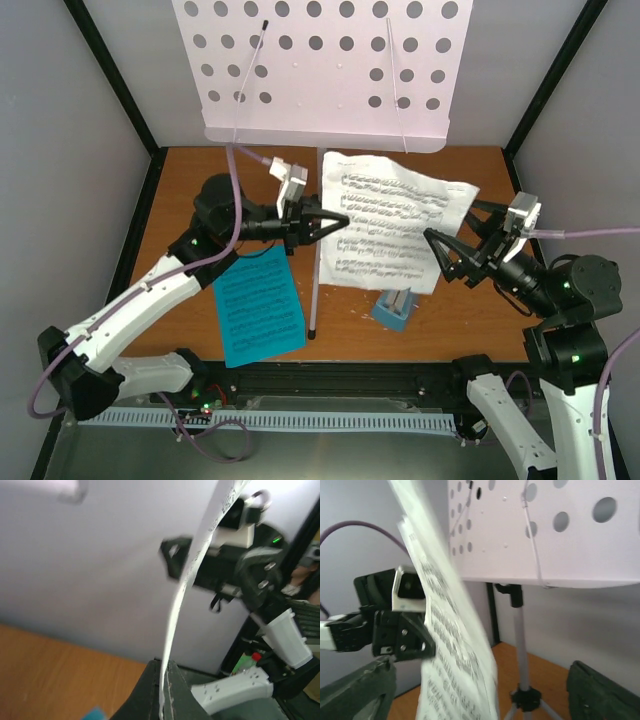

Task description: Pack up the instrument practice props

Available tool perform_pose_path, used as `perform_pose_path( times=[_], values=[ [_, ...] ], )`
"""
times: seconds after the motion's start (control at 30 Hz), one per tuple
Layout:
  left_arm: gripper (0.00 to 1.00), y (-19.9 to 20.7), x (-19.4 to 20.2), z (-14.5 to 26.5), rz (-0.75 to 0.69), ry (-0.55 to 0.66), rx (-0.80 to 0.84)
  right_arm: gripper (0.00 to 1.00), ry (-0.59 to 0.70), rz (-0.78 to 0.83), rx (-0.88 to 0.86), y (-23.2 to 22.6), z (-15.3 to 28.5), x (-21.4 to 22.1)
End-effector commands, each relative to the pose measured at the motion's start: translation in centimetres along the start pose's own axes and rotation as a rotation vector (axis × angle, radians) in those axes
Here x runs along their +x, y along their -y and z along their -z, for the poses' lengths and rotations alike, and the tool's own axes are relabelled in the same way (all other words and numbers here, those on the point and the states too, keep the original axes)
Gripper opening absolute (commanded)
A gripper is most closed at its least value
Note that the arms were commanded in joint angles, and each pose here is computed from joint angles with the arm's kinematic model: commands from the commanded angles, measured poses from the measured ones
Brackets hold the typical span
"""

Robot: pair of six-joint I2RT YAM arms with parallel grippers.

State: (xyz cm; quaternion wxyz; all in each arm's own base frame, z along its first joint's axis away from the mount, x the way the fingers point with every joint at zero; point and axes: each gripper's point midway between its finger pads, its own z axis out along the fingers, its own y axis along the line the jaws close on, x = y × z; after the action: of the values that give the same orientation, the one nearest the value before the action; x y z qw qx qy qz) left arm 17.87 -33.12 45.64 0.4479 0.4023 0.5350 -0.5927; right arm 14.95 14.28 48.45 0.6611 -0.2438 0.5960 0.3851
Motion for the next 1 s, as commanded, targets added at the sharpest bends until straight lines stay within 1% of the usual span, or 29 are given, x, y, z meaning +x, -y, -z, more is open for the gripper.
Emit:
perform_pose_path(
  times=[0.0,0.07,0.13,0.23,0.33,0.47,0.73,0.83,0.97],
  values=[
    [0.0,-3.2,5.2,2.7,0.216,-0.046,-0.126,0.94,0.003,0.009,0.167,2.6,1.0,1.4],
    [0.0,-4.6,7.6,4.0,0.307,-0.062,-0.183,0.96,0.001,0.007,0.233,3.8,1.4,2.2],
    [0.01,-6.0,11.0,5.5,0.401,-0.095,-0.257,0.98,-0.01,0.005,0.291,5.0,1.6,3.2],
    [0.0,-7.4,14.4,7.5,0.502,-0.127,-0.355,1.0,-0.038,-0.006,0.351,6.5,1.7,4.5],
    [0.0,-9.0,17.2,10.4,0.6,-0.116,-0.457,1.0,-0.068,-0.02,0.385,7.6,1.5,5.8],
    [0.0,-11.8,21.1,15.2,0.753,-0.078,-0.624,1.0,-0.095,-0.033,0.417,8.7,1.4,7.2],
    [0.0,-15.7,26.6,23.0,0.991,-0.016,-0.915,1.0,-0.13,-0.027,0.462,10.0,1.4,8.9],
    [0.0,-16.5,27.7,25.1,1.034,0.007,-0.999,1.0,-0.138,-0.027,0.471,10.4,1.5,9.5],
    [0.0,-17.1,28.7,26.7,1.067,0.016,-1.082,1.0,-0.144,-0.028,0.474,10.7,1.4,10.2]
  ],
)
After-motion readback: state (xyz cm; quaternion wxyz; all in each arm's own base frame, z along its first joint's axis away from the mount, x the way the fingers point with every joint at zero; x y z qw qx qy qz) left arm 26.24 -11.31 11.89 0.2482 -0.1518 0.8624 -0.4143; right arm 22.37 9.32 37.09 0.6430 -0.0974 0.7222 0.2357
